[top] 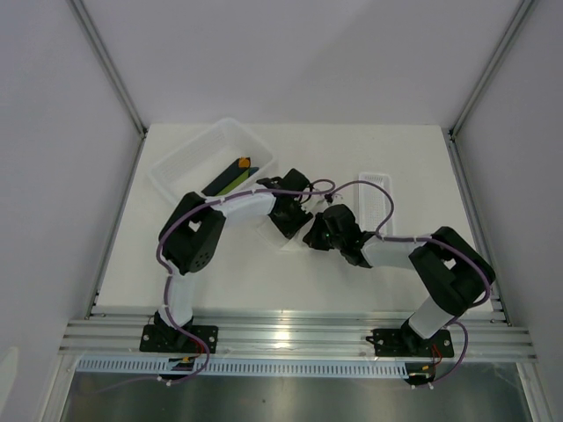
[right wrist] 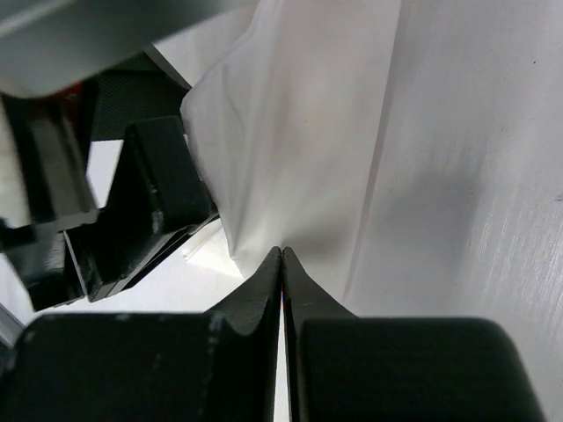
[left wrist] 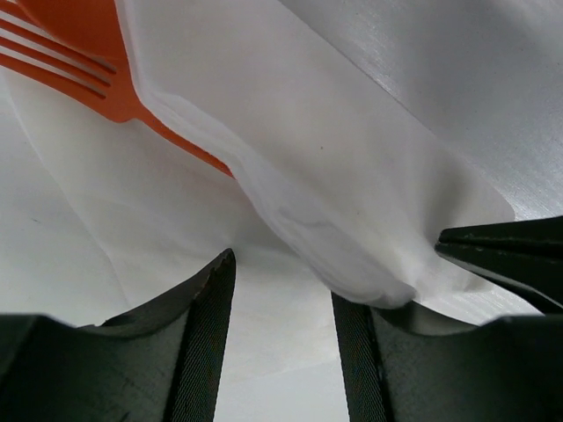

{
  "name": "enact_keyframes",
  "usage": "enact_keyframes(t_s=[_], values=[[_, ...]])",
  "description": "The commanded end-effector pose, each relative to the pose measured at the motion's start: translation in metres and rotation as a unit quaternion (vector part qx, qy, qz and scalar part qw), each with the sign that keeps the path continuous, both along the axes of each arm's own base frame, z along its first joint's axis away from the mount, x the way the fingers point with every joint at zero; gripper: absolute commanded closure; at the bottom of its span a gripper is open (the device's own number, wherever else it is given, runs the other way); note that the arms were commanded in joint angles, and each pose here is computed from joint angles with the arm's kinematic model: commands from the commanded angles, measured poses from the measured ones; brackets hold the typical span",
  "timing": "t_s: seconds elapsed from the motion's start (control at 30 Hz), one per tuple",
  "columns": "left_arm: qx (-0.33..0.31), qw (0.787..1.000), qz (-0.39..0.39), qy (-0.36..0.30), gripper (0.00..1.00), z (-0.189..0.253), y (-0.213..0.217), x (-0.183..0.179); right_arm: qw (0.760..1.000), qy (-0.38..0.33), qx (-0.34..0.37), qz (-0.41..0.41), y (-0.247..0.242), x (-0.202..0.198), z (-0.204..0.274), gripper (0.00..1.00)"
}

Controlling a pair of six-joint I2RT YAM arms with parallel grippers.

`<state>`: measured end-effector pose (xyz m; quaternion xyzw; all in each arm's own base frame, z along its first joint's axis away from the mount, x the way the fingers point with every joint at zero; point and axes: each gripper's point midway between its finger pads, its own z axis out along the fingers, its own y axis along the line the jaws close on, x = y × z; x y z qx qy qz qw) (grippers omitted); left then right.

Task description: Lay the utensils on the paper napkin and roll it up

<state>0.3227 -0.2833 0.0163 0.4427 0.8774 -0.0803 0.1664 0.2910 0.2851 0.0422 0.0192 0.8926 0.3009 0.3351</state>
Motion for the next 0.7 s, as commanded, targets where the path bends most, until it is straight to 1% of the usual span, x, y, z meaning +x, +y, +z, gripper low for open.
enact_keyframes(t_s=[0.0,0.03,0.17,0.23,0.3,0.4,0.53,0.63,0.67], values=[[-0.01,1.0,0.008,0.018,0.48,0.008,0.006,-0.009,1.0,-0.003,-0.004,0.02,0.009,0.004,0.0,0.97],[-0.013,1.0,0.009,0.014,0.47,0.012,0.007,-0.008,1.0,0.008,-0.013,0.024,0.009,0.003,-0.009,0.97],[-0.021,1.0,0.012,0.011,0.42,0.021,0.009,-0.006,0.999,0.021,-0.017,0.028,0.009,0.006,-0.007,0.97],[-0.026,1.0,0.012,0.006,0.41,0.028,0.009,-0.005,0.998,0.046,-0.028,0.028,0.005,0.004,-0.016,0.97],[-0.027,1.0,0.011,0.005,0.38,0.032,0.01,-0.005,0.998,0.054,-0.026,0.037,0.009,0.006,-0.014,0.97],[-0.035,0.999,0.015,0.003,0.34,0.044,0.014,-0.006,0.996,0.066,-0.041,0.04,0.01,0.008,-0.014,0.97],[-0.05,0.998,0.021,-0.011,0.29,0.065,0.024,-0.004,0.994,0.089,-0.051,0.041,0.009,0.005,-0.018,0.96],[-0.069,0.997,0.019,-0.022,0.25,0.086,0.028,-0.005,0.994,0.091,-0.046,0.041,0.011,0.008,-0.016,0.96],[-0.078,0.996,0.018,-0.032,0.23,0.097,0.028,-0.004,0.992,0.106,-0.055,0.041,0.007,0.003,-0.022,0.96]])
